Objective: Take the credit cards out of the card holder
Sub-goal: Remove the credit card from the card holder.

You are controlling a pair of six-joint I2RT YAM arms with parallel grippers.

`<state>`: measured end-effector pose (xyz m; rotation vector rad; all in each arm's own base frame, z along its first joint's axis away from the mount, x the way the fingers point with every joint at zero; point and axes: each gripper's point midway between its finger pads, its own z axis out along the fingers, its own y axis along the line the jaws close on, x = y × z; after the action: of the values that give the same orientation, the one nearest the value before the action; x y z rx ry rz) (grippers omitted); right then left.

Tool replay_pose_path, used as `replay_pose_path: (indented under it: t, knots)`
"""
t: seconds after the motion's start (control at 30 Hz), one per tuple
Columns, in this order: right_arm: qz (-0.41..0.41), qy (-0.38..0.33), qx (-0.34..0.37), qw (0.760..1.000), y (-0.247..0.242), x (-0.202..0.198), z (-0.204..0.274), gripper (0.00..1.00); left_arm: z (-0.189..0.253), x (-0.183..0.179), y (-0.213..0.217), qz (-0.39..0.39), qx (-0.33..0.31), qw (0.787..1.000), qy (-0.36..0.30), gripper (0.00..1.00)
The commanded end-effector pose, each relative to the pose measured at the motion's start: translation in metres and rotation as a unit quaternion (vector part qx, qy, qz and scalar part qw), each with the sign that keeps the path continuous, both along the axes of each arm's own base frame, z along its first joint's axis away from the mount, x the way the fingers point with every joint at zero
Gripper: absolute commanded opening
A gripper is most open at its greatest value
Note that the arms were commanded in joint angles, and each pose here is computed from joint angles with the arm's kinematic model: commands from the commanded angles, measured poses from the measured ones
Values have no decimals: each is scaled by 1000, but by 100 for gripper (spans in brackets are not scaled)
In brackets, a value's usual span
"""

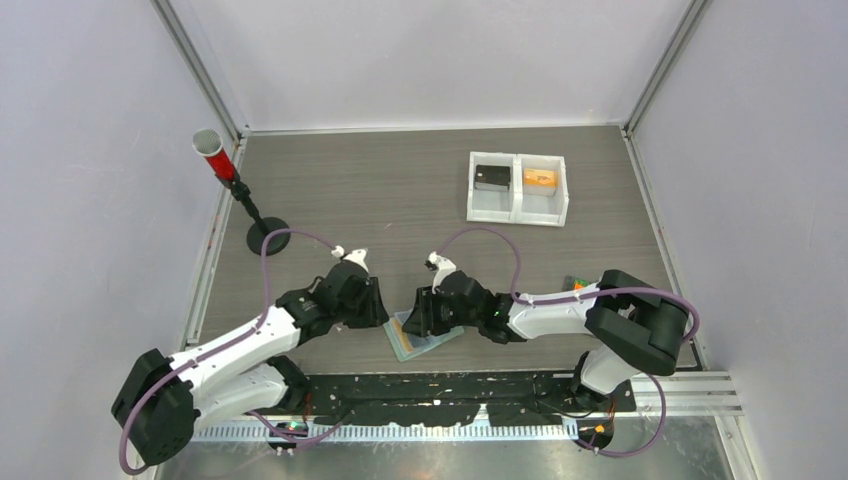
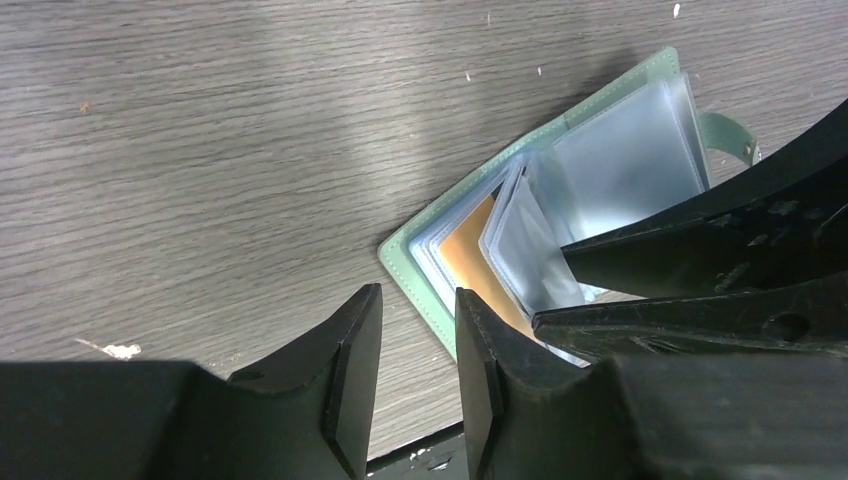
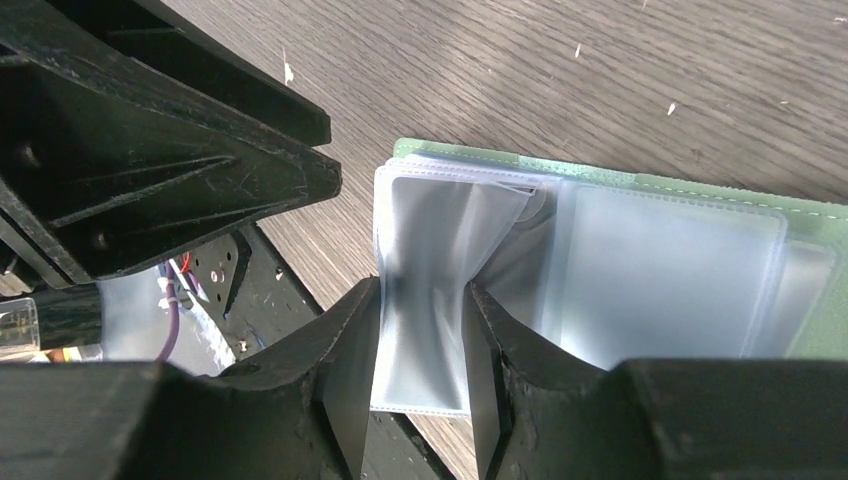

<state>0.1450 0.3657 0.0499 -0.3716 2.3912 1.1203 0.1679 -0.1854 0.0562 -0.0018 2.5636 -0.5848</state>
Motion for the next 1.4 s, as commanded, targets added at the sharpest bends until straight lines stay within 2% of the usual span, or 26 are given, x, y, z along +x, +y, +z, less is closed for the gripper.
replay_pose_path:
  t: [0.0, 0.57, 1.03, 1.17, 1.37]
  knots:
    - [5, 4, 47, 999, 4, -1, 17, 41, 19, 14, -15, -10, -26, 999, -27, 35]
    - [-8, 17, 77, 997, -7, 6, 22, 39, 19, 19, -37, -41, -50, 998, -16, 32]
    - [-11, 10, 86, 996, -12, 9, 32, 39, 14, 14, -64, -85, -78, 993, 33, 28]
    - [-16, 2, 80, 997, -19, 11, 36, 45, 21, 11, -72, -95, -102, 990, 35, 28]
    - [-47, -12, 47, 998, -43, 18, 38, 61, 31, 7, -90, -117, -139, 983, 41, 27]
